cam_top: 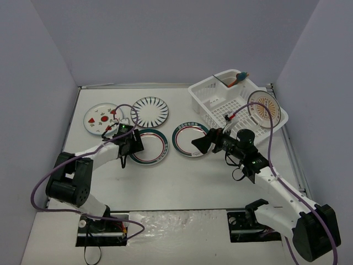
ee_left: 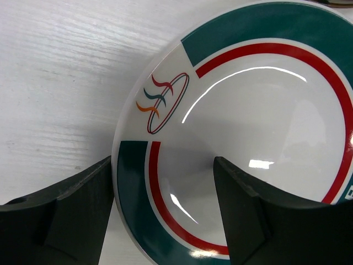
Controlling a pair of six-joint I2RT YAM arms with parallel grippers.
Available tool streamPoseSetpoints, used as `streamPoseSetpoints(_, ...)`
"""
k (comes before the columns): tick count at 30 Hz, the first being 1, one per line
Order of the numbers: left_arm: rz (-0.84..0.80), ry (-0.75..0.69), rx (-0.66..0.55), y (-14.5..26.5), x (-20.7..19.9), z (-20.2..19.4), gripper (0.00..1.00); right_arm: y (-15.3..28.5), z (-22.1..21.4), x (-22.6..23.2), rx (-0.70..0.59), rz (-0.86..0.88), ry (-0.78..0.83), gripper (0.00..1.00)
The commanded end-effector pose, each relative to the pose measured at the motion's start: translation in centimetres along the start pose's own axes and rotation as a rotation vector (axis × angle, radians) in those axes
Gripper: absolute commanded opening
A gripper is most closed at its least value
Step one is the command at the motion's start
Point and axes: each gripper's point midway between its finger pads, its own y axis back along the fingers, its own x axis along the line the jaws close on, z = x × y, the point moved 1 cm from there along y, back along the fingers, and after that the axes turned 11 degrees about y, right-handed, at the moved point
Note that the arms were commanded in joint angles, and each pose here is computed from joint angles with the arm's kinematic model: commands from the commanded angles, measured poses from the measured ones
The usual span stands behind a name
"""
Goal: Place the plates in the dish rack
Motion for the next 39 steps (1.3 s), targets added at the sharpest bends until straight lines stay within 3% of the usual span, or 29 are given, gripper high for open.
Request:
streamPoseSetpoints(1, 0.012, 0.044, 0.081, 0.7, -0.2, -1.7, 0.66, -0.1, 3.3, 1.3, -0.08, 0.028, 0.066, 1.0)
streamPoseSetpoints(11, 0.069, -0.01, 0.082, 2.1, -0.2, -0.1, 0.64, 0.6, 3.0, 1.2, -0.065, -0.004, 0.082, 1.0)
streamPoseSetpoints(15, 0.082, -0.016, 0.096, 2.2, 0.0, -0.3, 0.54, 0.9, 2.8, 1.2, -0.07, -0.011, 0.082, 1.0)
streamPoseSetpoints(21, 0.087, -0.016, 0.111, 2.2, -0.1, -0.4, 0.3, 1.1, 2.6, 1.3, -0.066, -0.015, 0.08, 1.0)
streamPoseSetpoints(27, 0.085, -0.018, 0.1, 3.5, -0.5, 0.5, 0.21, 1.2, 2.7, 1.4, -0.066, -0.016, 0.09, 1.0)
streamPoseSetpoints(31, 0.096, -0.021, 0.098, 4.1, -0.5, 0.8, 0.1, 1.2, 2.5, 1.2, -0.054, -0.024, 0.102, 1.0)
streamPoseSetpoints(39, 0.087, -0.026, 0.115, 4.6, -0.6, 0.6, 0.0, 1.1, 1.1, 0.8, -0.021, -0.046, 0.084, 1.0)
